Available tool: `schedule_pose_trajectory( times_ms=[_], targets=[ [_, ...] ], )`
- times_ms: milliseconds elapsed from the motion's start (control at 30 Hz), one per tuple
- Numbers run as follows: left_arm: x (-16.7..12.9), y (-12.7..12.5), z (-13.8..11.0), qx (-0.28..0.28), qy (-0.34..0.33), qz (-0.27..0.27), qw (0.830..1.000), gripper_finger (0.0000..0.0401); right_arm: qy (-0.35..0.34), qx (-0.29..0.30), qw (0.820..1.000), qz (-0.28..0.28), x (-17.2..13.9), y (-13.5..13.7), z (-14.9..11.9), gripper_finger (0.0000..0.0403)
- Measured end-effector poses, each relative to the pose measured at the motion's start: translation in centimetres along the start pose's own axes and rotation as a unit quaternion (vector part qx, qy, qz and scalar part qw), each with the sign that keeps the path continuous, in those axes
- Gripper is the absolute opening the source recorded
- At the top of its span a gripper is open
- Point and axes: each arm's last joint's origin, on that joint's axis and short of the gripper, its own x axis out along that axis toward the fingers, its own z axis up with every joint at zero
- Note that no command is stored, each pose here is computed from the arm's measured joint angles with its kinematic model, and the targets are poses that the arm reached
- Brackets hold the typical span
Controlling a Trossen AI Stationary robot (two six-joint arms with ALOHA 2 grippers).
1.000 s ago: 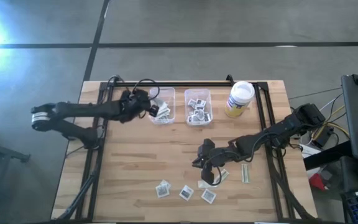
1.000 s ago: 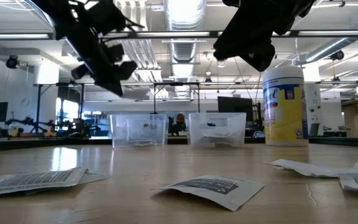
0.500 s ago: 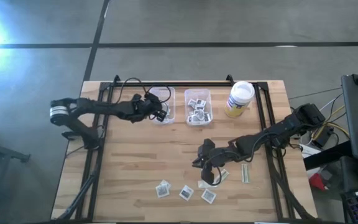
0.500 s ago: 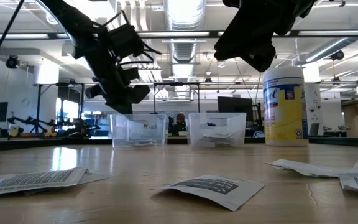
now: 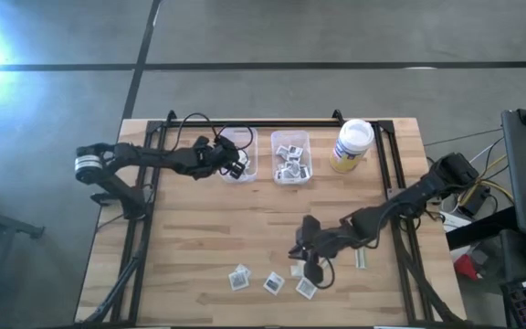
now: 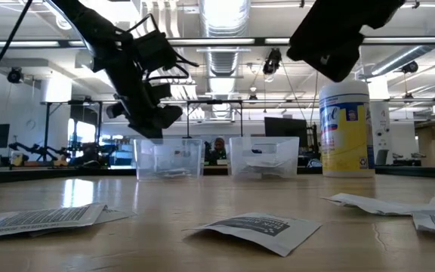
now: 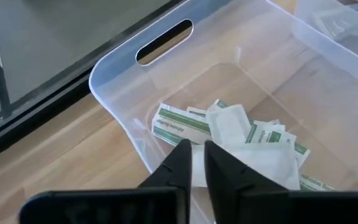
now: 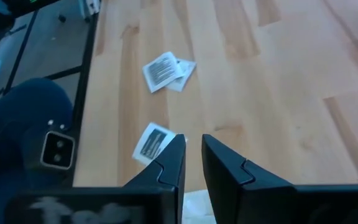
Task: Pick & Place First Aid Supplies
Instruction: Put the green bandage pack into the left transparent bin, then put the gray towelette pack into the right transparent bin
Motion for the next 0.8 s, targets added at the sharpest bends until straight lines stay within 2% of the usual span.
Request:
schedule_pose_trajectory(
  times_ms=[233, 400, 600, 800],
  targets=[
    [-0.3, 0.2, 0.1, 0.000, -0.002, -0.001, 1.000, 0.0090, 0.007, -0.007, 1.000, 0.018, -0.4, 1.6, -1.2, 0.0047],
    [-2.0, 0.8, 1.4, 0.010, -0.016, -0.011, 1.000, 0.0118, 0.004, 0.009, 1.000, 0.019, -0.8, 2.8, -2.1, 0.0047],
    [-5.4, 1.4, 3.0, 0.029, -0.003, -0.096, 0.995, 0.0123, 0.017, 0.056, 0.998, 0.034, -1.3, 4.1, -3.1, 0.0047],
    [-9.0, 0.8, 2.1, 0.055, -0.004, -0.192, 0.980, 0.0120, 0.059, 0.116, 0.991, -0.010, -1.4, 3.5, -4.1, 0.0047]
  ],
)
